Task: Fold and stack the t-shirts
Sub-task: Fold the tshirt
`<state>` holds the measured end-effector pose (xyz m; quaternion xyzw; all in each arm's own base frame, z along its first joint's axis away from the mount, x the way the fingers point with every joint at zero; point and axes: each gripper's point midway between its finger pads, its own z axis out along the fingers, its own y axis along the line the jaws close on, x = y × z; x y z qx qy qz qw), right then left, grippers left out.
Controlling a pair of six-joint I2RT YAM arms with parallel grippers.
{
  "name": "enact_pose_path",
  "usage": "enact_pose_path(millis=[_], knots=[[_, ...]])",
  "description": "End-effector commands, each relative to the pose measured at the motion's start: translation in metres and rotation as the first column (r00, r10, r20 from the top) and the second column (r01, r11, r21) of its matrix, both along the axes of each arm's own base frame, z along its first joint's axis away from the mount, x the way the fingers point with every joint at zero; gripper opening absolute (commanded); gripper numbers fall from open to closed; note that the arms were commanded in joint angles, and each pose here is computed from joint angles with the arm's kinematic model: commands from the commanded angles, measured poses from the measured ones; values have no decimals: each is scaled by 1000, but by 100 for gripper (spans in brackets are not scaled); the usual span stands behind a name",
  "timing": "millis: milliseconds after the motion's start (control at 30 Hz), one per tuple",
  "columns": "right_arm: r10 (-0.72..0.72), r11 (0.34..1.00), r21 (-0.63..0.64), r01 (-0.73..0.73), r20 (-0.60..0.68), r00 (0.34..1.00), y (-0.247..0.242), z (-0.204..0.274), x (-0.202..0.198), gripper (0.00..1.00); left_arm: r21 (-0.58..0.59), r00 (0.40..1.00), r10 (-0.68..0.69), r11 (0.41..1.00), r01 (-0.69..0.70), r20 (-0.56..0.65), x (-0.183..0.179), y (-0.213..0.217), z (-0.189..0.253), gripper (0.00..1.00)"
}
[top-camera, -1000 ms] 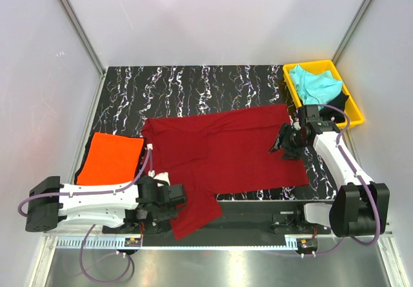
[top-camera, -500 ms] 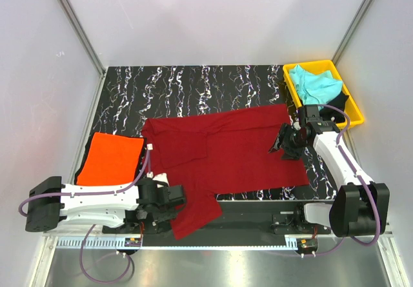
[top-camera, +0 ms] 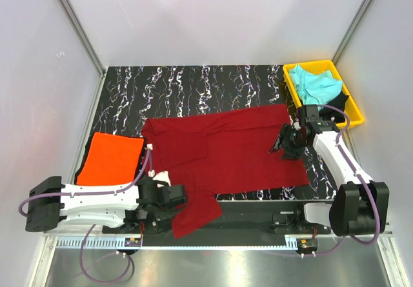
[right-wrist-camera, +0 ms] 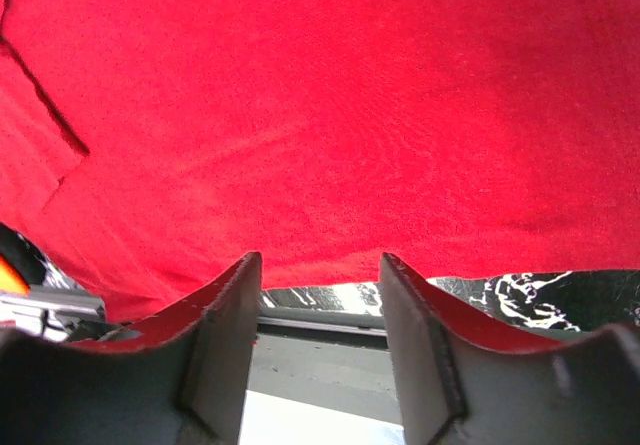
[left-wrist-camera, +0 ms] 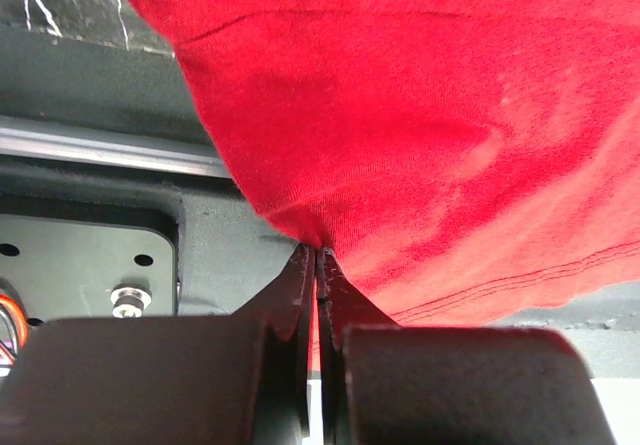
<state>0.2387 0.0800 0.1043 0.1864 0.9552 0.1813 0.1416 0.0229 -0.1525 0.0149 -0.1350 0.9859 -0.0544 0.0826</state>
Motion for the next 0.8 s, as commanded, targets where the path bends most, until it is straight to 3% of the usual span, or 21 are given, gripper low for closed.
enact_pose_path(millis=[0,167,267,333,433,633,767], knots=[[-87,996,-16,87,-30,996,-6,-4,5,56,-53,995,-37,998,42,91,17,-19,21,0],[-332,943,-50,328,-108,937,-50,-21,13,43,-78,977,-125,987,140,176,31,-41,49,0],[-474,879,-49,475,-210,855,-83,-40,11,33,-81,956,-168,978,192,239,43,-55,66,0],[-549,825,-34,564,-288,785,-93,-53,-1,33,-64,936,-217,968,244,276,49,-61,73,0],[-670,725,-60,686,-295,681,-117,-57,-18,35,-41,914,-260,957,286,313,55,-63,77,0],[-740,672,-259,694,-273,615,-139,-65,-55,41,-35,883,-310,939,343,352,58,-62,73,0],[-746,662,-225,715,-285,602,-129,-72,-59,45,-57,882,-291,941,334,372,61,-56,71,0]])
